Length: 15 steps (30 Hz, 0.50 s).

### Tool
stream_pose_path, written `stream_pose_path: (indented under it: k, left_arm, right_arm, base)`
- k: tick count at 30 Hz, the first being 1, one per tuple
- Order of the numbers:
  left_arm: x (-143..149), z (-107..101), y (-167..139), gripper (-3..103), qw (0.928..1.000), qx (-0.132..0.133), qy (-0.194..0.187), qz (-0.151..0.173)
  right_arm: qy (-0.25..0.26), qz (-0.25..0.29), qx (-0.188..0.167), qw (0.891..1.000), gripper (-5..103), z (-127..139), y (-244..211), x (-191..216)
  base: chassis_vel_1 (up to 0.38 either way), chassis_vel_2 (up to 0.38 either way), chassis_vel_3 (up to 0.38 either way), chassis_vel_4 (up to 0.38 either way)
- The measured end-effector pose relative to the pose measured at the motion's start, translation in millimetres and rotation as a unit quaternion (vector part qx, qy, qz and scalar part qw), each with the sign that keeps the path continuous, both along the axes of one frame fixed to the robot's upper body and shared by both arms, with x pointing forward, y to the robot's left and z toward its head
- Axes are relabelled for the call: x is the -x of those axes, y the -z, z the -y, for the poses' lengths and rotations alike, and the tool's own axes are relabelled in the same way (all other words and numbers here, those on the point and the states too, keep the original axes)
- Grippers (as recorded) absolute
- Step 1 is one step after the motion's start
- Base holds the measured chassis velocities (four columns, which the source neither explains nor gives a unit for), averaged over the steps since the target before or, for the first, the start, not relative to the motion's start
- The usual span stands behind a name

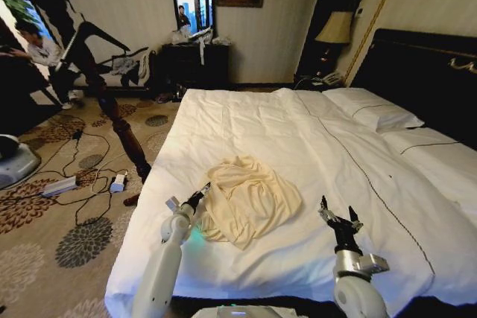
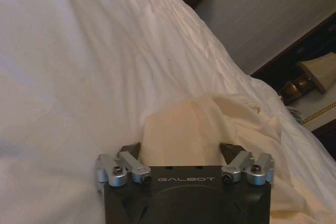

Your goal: Pick up the clothes from the bed and hang them on the clothes hanger.

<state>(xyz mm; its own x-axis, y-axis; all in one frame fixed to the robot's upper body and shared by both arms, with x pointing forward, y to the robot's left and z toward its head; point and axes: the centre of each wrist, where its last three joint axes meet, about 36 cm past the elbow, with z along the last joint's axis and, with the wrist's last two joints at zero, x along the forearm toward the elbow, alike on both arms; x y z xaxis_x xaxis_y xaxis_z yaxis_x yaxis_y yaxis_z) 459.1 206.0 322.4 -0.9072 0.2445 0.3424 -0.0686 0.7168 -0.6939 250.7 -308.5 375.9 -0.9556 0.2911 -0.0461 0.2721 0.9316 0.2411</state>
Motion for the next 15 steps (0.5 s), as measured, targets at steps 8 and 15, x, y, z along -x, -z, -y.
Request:
stream_pose_path:
  k: [8,15]
  left_arm:
    - [6.6,-2.1,-7.5,55,0.9999,-0.003,-0.005,0.009]
    - [25.9,-6.4,-16.0,28,0.9997,-0.014,-0.012,0.018]
  right_arm:
    - [0.001,0.002,0.001,1.000,100,-2.3,3.0,1.2]
    - [0.000,0.001,0.001,1.000,100,-6.0,4.4,3.4]
  base:
    - [0.000,0.000,0.000,0.000]
    - [0.000,0.000,0.000,0.000]
